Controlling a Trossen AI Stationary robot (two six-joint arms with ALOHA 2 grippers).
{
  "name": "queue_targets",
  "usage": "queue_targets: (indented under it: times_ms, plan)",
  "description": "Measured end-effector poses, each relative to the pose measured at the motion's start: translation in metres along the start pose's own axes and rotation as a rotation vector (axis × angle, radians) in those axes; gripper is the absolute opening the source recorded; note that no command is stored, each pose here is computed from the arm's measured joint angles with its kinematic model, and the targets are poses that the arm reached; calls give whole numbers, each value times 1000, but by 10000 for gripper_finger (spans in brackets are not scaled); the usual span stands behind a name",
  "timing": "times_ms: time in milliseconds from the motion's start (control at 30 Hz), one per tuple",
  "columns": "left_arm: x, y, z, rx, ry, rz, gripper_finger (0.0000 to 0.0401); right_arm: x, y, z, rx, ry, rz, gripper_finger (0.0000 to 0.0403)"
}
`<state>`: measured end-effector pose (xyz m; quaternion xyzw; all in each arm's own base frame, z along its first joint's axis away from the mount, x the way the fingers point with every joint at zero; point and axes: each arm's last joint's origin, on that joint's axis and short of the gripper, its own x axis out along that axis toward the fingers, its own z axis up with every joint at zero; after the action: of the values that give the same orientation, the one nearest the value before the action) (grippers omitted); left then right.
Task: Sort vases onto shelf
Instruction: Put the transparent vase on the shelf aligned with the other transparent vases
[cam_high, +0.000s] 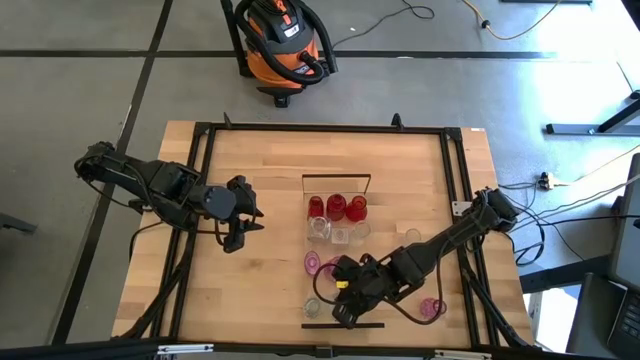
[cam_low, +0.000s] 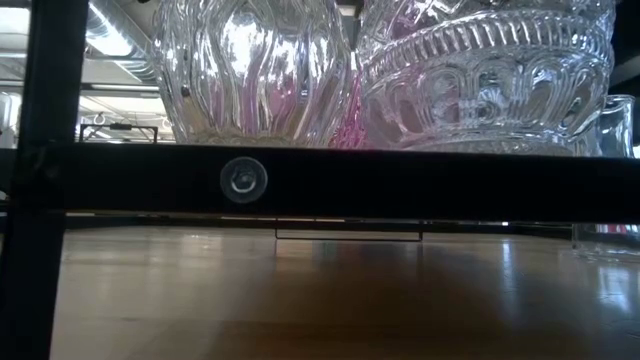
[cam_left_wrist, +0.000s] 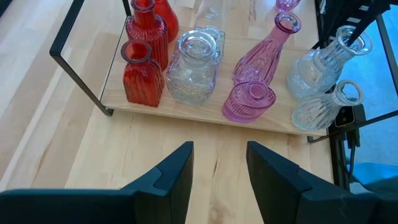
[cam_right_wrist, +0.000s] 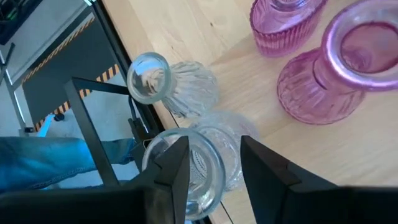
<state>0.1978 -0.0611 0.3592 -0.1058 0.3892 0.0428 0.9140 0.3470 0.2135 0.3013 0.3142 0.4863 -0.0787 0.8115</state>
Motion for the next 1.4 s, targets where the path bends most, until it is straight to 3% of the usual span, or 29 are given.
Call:
queue_targets:
  times_ms: [300, 400, 500, 600, 867, 1133, 1400]
  plan:
    - [0, 0, 0, 7, -2, 2, 143, -35, 6, 10, 17, -91, -5, 124]
    - [0, 0, 0, 8, -6, 1, 143, -55, 4, 13, 22, -128, -86, 124]
    - [0, 0, 1, 8, -8, 0, 143, -75, -8, 8, 51, -137, -262, 124]
    - [0, -1, 1, 7, -8, -13, 143, -88, -23, -2, 147, -157, -447, 124]
    - [0, -1, 2, 5, -17, -18, 143, -93, -56, -32, 346, -204, -513, 124]
    - [0, -1, 2, 5, -22, -11, 143, -89, -109, -63, 706, -319, -611, 124]
    - [0, -1, 2, 7, -23, -8, 143, -90, -130, -73, 765, -258, -656, 124]
